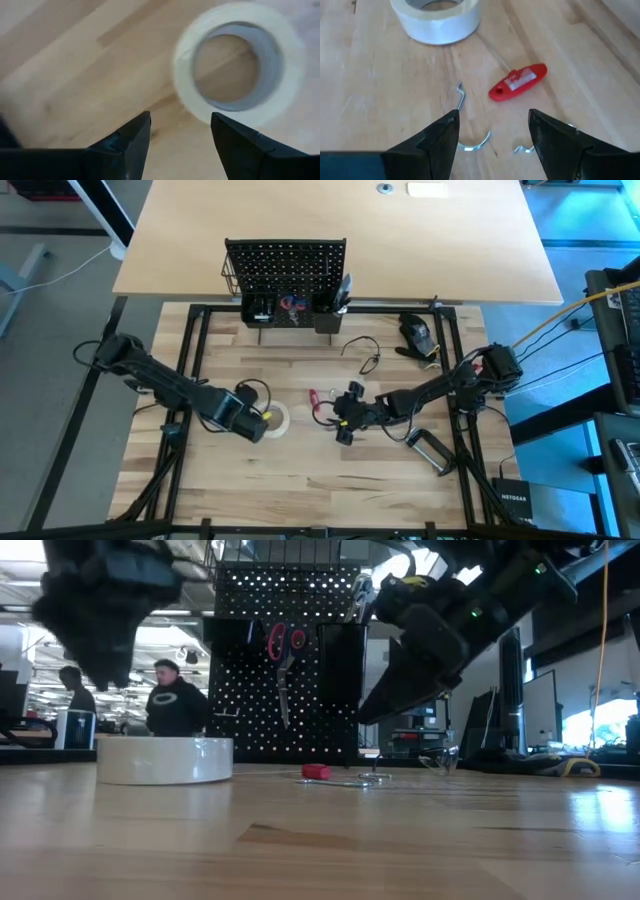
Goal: Hang tools onto peg board
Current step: Hang the white masking tape on the pegboard hook
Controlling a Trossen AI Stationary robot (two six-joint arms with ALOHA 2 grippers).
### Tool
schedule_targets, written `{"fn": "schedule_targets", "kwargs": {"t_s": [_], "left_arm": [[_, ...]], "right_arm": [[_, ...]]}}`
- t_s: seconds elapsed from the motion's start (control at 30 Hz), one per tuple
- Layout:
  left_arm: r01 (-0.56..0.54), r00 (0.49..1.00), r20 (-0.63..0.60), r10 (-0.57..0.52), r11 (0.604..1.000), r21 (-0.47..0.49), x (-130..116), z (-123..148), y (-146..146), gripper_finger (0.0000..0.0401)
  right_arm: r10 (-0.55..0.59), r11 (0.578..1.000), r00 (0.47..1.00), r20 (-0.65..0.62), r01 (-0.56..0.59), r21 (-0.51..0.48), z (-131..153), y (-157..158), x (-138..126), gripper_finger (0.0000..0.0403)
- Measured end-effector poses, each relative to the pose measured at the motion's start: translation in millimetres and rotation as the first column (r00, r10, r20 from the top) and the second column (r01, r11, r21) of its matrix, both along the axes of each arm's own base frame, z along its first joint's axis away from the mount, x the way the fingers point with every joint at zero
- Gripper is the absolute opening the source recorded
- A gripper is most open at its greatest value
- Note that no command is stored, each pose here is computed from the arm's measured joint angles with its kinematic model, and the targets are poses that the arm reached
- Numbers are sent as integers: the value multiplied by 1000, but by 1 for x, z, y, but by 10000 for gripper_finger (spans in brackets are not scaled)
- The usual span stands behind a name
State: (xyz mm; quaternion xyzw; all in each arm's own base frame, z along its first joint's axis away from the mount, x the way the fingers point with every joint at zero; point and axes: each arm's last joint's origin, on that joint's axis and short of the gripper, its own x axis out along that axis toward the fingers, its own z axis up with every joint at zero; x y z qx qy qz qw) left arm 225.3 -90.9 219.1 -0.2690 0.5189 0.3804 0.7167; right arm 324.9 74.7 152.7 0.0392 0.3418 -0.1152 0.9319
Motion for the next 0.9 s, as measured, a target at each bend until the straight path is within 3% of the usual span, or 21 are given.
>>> {"fn": "schedule_targets", "kwargs": {"t_s": [0.1, 0.4, 0.67, 0.9], "left_arm": [[-92, 996, 11, 92, 996, -16, 0, -12, 5, 197], [-141, 987, 59, 147, 986, -93, 2, -46, 26, 196], [-103, 982, 138, 125, 982, -155, 10, -46, 28, 196], [-126, 975, 168, 147, 984, -128, 13, -44, 30, 196]], "right_arm": [[-4, 1000, 1000, 12, 4, 23, -4, 1, -3, 237], [8, 999, 1000, 8, -8, 46, -7, 1, -5, 237], [11, 999, 1000, 6, -11, 42, -7, 1, -5, 237], [11, 999, 1000, 6, -11, 41, -7, 1, -5, 237]]}}
